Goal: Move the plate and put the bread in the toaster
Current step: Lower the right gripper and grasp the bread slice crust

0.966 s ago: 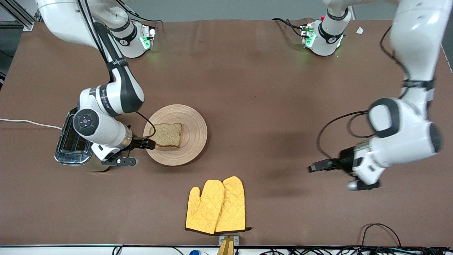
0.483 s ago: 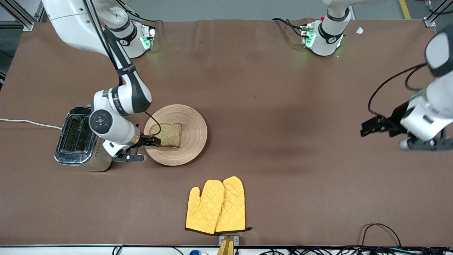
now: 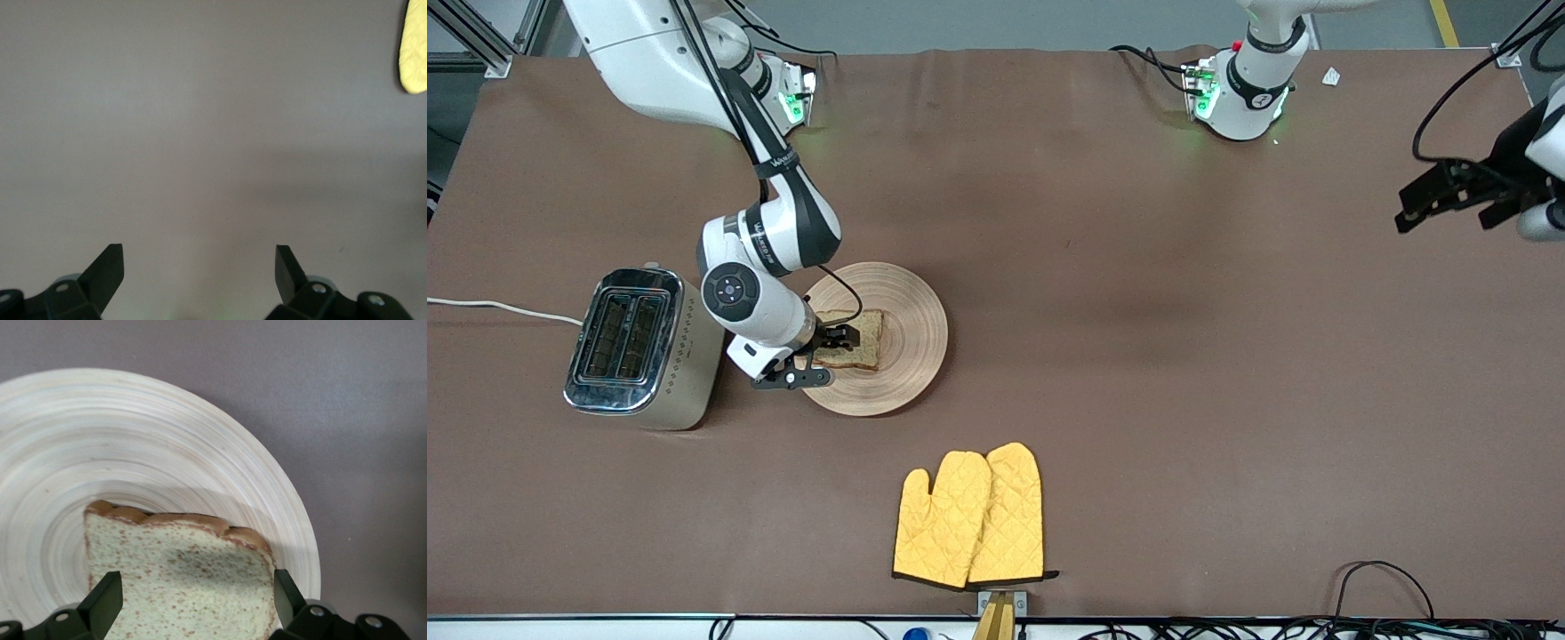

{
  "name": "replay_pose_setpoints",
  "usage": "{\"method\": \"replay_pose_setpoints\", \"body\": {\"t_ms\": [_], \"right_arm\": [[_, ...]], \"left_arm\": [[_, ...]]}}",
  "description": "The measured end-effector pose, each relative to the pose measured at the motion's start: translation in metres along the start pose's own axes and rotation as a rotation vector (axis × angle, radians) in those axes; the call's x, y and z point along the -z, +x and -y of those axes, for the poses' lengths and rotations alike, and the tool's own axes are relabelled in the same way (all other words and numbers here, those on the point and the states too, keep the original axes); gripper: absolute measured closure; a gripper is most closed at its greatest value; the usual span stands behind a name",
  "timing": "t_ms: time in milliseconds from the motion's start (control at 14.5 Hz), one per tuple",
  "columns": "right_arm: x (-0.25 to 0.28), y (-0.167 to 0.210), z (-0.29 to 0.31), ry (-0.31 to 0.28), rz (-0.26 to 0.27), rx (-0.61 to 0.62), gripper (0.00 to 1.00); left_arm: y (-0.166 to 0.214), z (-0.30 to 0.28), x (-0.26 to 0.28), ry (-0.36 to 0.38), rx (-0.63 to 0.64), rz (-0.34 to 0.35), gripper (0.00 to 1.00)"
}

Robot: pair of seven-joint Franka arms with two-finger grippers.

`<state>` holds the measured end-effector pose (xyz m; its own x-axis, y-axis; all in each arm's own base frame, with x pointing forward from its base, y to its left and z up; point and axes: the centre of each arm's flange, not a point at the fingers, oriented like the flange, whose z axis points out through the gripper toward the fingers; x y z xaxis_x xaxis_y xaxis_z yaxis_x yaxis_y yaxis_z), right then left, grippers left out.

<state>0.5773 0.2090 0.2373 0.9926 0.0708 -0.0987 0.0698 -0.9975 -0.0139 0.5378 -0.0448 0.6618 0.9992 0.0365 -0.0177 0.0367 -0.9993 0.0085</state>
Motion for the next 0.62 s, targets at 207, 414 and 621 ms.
{"method": "replay_pose_setpoints", "body": {"t_ms": [207, 414, 621], "right_arm": [[-0.007, -0.002, -0.014, -0.008, 0.016, 0.017, 0.0], [-0.012, -0.005, -0.018, -0.012, 0.026, 0.025, 0.03], [-0.012, -0.005, -0.019, -0.013, 0.026, 0.026, 0.15]], "left_arm": [[-0.011, 0.006, 0.0, 0.005, 0.01, 0.025, 0.0], [-0.011, 0.004, -0.005, 0.005, 0.01, 0.021, 0.0], [-0.006, -0.007, -0.014, 0.004, -0.006, -0.001, 0.0]]}}
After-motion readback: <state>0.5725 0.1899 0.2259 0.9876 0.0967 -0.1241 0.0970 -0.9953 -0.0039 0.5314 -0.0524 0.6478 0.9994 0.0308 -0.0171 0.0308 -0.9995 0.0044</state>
